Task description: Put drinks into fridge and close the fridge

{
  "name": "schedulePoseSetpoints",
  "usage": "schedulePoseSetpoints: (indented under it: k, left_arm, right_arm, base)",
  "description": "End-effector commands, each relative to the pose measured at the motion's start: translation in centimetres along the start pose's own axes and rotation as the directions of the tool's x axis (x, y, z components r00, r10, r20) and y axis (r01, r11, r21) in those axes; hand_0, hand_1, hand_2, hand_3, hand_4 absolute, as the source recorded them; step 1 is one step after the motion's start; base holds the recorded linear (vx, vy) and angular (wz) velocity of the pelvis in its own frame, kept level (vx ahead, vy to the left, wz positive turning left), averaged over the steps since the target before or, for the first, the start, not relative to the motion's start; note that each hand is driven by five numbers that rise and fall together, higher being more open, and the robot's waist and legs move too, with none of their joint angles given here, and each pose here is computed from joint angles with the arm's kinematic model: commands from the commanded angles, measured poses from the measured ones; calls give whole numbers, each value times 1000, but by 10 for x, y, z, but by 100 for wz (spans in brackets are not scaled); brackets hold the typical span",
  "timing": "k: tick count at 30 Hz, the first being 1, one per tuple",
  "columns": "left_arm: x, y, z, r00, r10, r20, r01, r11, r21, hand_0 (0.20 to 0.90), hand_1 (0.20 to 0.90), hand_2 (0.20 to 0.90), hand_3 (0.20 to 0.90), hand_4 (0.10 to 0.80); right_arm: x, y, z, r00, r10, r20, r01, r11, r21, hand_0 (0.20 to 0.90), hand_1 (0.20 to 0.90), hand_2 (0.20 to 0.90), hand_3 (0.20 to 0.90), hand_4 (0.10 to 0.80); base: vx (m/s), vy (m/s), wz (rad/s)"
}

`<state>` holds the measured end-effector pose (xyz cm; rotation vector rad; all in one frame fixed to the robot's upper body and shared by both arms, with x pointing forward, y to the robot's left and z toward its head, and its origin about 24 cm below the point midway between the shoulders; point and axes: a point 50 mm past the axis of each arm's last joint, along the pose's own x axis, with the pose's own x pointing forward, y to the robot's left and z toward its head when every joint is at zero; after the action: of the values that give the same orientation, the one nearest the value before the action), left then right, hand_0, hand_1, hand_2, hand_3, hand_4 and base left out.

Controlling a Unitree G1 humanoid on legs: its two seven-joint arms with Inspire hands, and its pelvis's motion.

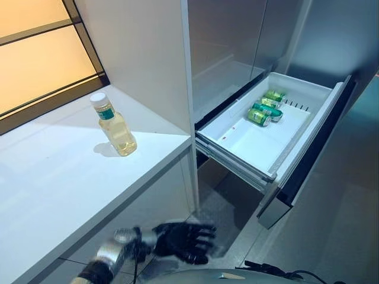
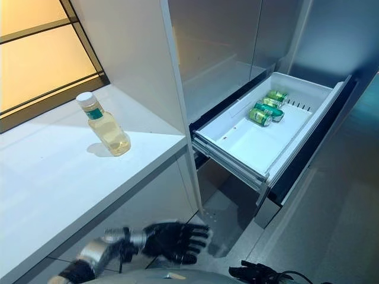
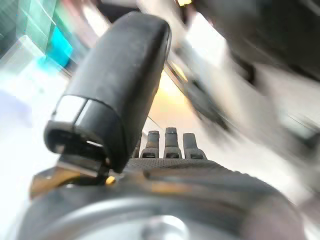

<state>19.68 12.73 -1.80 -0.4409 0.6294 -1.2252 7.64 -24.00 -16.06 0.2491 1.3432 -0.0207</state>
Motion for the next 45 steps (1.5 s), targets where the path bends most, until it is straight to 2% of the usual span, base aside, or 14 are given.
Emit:
schedulePoseSetpoints:
  k: [1, 3, 5, 7, 8, 10, 11, 15, 17, 21, 25, 27, 35, 45]
  left_arm:
    - [25, -57, 103, 773, -497, 395, 466, 866, 179, 900, 900, 900, 900, 800]
    - [20, -78, 129, 658, -578, 483, 480, 816, 322, 900, 900, 900, 900, 800]
    - [8, -92, 157, 589, -573, 570, 359, 817, 451, 900, 900, 900, 900, 800]
    - [-16, -100, 185, 496, -530, 688, 126, 828, 546, 900, 900, 900, 900, 800]
    - [-38, -106, 203, 408, -501, 763, -40, 825, 563, 900, 900, 900, 900, 800]
    - [-61, -110, 216, 309, -454, 836, -277, 798, 536, 900, 900, 900, 900, 800]
    - [-87, -118, 223, 203, -430, 880, -531, 707, 468, 900, 900, 900, 900, 800]
    - [-112, -131, 228, 72, -430, 900, -763, 557, 327, 900, 900, 900, 900, 800]
    - [-121, -141, 229, 12, -449, 894, -873, 431, 228, 900, 900, 900, 900, 800]
    - [-118, -146, 236, 48, -428, 903, -943, 277, 182, 900, 900, 900, 900, 800]
    - [-119, -139, 243, 52, -357, 933, -968, 211, 134, 900, 900, 900, 900, 800]
    - [-120, -126, 246, 68, -253, 965, -953, 269, 138, 900, 900, 900, 900, 800]
    - [-127, -87, 242, 54, -4, 999, -949, 310, 52, 900, 900, 900, 900, 800]
    - [-147, -72, 242, -54, 81, 995, -979, 193, -69, 900, 900, 900, 900, 800]
  right_arm:
    - [4, 11, -11, 998, 48, -38, -48, 999, 8, 900, 900, 900, 900, 800]
    - [6, 15, -17, 998, 55, -43, -55, 998, 23, 900, 900, 900, 900, 800]
    - [8, 20, -21, 997, 56, -50, -55, 998, 33, 900, 900, 900, 900, 800]
    - [8, 22, -27, 997, 51, -59, -49, 998, 40, 900, 900, 900, 900, 800]
    - [8, 23, -33, 997, 47, -64, -44, 998, 47, 900, 900, 900, 900, 800]
    - [8, 23, -40, 997, 46, -68, -42, 998, 56, 900, 900, 900, 900, 800]
    - [8, 24, -45, 996, 44, -73, -40, 997, 60, 900, 900, 900, 900, 800]
    - [9, 28, -50, 996, 43, -79, -38, 998, 57, 900, 900, 900, 900, 800]
    - [10, 32, -50, 996, 47, -82, -43, 998, 54, 900, 900, 900, 900, 800]
    - [12, 36, -48, 995, 54, -78, -51, 998, 45, 900, 900, 900, 900, 800]
    - [11, 35, -46, 996, 55, -77, -53, 998, 32, 900, 900, 900, 900, 800]
    - [11, 33, -44, 996, 53, -76, -51, 998, 31, 900, 900, 900, 900, 800]
    - [9, 27, -37, 997, 41, -70, -39, 998, 39, 900, 900, 900, 900, 800]
    - [7, 21, -38, 996, 31, -82, -29, 999, 29, 900, 900, 900, 900, 800]
  base:
    - [27, -31, 7]
    - [56, -39, 10]
    - [56, -21, 7]
    - [40, -11, -2]
    - [42, -13, -4]
    - [44, -16, 1]
    - [42, -20, 2]
    - [22, -6, 4]
    - [32, 0, 15]
    - [14, 9, 10]
    - [9, 11, 6]
    - [-1, 7, -2]
    - [0, 2, 0]
    - [7, 8, -3]
